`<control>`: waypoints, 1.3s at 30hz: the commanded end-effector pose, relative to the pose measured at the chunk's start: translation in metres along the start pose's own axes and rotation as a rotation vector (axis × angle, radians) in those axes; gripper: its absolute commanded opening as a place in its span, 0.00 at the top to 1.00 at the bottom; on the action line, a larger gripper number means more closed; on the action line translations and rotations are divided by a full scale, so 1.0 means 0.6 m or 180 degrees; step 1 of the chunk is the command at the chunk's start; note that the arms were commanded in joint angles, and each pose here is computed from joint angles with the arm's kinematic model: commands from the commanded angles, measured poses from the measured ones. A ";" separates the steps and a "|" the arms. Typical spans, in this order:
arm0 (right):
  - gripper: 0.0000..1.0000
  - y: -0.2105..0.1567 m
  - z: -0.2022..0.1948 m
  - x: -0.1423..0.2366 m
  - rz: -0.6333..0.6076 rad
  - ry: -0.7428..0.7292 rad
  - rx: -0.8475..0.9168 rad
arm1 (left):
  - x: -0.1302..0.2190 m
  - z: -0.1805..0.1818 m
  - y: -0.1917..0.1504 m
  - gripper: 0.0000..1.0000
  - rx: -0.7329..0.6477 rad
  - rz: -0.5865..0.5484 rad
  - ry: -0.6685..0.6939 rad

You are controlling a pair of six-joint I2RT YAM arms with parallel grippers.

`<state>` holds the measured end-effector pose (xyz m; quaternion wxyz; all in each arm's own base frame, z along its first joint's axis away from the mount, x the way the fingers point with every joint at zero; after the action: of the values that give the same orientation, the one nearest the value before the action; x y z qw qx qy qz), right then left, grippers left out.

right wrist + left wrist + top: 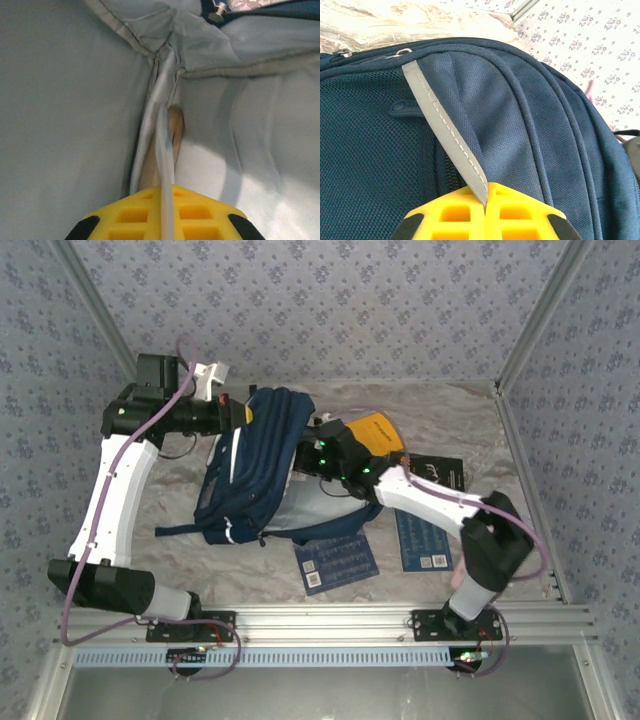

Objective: Pack books, pencil case, and school supplies into a backpack

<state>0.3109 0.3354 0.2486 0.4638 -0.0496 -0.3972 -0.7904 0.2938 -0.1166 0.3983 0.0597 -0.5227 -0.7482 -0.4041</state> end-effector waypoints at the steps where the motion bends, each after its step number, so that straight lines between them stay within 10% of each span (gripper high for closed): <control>1: 0.92 0.018 0.032 -0.049 -0.0294 0.0125 -0.0269 | 0.049 -0.072 0.020 1.00 -0.0544 -0.0422 -0.0468; 7: 0.54 -0.015 0.045 -0.139 0.0049 0.0158 -0.0315 | 0.050 -0.064 0.018 1.00 -0.0520 -0.0460 -0.0303; 13: 0.22 -0.005 0.047 -0.095 -0.0075 -0.0223 0.0296 | 0.050 -0.050 0.021 1.00 -0.0480 -0.0522 -0.0054; 25: 0.20 -0.010 0.029 0.061 0.0129 -0.1030 0.1319 | 0.074 0.058 0.032 1.00 0.0215 -0.0922 0.1232; 32: 0.07 0.004 0.000 0.186 -0.0108 -0.1320 0.1397 | 0.091 0.083 0.033 1.00 0.0354 -0.1109 0.1683; 39: 0.00 0.009 -0.121 0.317 -0.0418 -0.2660 0.0655 | 0.077 0.112 0.028 1.00 0.0514 -0.1120 0.1867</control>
<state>0.2414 0.2042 0.3075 0.2941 -0.1741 -0.6208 -0.7055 0.3082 -0.0398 0.3706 0.2761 -0.2811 -0.7856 -0.4771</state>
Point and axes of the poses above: each hand's point on the last joint's axis, 136 mm out from that joint toward the fingers, its own x axis back along the fingers, its own z axis along the line the jaws close on, y = z × x, the point moved 7 cm from there along x, back along the fingers, and after that the axes turned 5 degrees about x, right-handed, at the moved point
